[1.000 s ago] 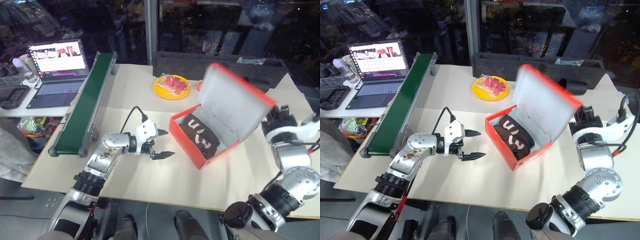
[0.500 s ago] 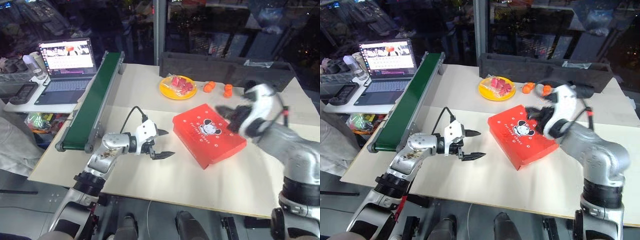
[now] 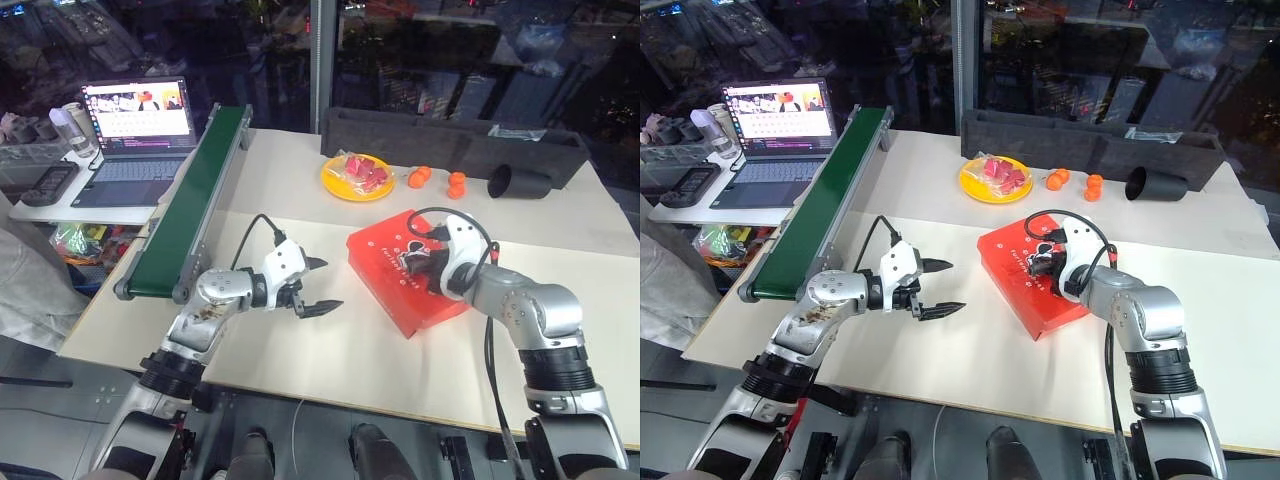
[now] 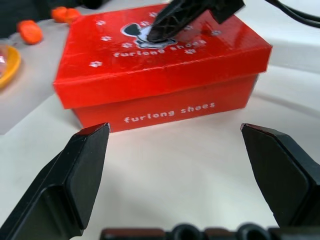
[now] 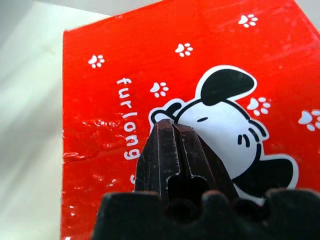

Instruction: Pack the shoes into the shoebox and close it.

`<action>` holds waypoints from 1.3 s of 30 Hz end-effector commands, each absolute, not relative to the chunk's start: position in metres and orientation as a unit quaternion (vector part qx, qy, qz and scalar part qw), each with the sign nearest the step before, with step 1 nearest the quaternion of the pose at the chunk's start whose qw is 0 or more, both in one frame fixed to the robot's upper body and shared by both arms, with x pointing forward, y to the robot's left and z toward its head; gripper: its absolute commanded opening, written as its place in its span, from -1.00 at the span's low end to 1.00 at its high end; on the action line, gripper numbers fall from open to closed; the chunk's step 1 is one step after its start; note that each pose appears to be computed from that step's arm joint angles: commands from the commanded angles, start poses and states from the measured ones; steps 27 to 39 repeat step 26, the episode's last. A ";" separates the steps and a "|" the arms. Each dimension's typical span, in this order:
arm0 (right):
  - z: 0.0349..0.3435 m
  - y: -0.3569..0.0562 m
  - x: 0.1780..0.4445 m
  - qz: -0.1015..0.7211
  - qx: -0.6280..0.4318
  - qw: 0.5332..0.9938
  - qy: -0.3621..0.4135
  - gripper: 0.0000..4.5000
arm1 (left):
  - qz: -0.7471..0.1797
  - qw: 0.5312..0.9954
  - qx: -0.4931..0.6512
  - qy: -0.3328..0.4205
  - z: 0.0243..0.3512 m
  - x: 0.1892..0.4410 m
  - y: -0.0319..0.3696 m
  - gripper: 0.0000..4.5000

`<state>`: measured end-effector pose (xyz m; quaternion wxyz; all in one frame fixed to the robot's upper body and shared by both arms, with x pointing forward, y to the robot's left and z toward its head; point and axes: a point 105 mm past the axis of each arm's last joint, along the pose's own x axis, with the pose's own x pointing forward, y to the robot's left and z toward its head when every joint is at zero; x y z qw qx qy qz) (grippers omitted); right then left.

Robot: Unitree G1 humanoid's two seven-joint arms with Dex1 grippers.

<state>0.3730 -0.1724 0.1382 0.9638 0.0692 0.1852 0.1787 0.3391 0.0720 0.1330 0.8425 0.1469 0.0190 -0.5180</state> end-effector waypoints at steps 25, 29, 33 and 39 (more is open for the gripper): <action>0.164 -0.352 0.338 -0.146 -0.111 0.983 0.031 -0.99 | -0.117 0.993 -0.032 0.006 0.127 0.398 0.167 1.00; 0.162 -0.354 0.337 -0.151 -0.110 0.982 0.032 -0.99 | -0.117 0.993 -0.029 0.008 0.126 0.398 0.166 1.00; 0.162 -0.354 0.337 -0.151 -0.110 0.982 0.032 -0.99 | -0.117 0.993 -0.029 0.008 0.126 0.398 0.166 1.00; 0.162 -0.354 0.337 -0.151 -0.110 0.982 0.032 -0.99 | -0.117 0.993 -0.029 0.008 0.126 0.398 0.166 1.00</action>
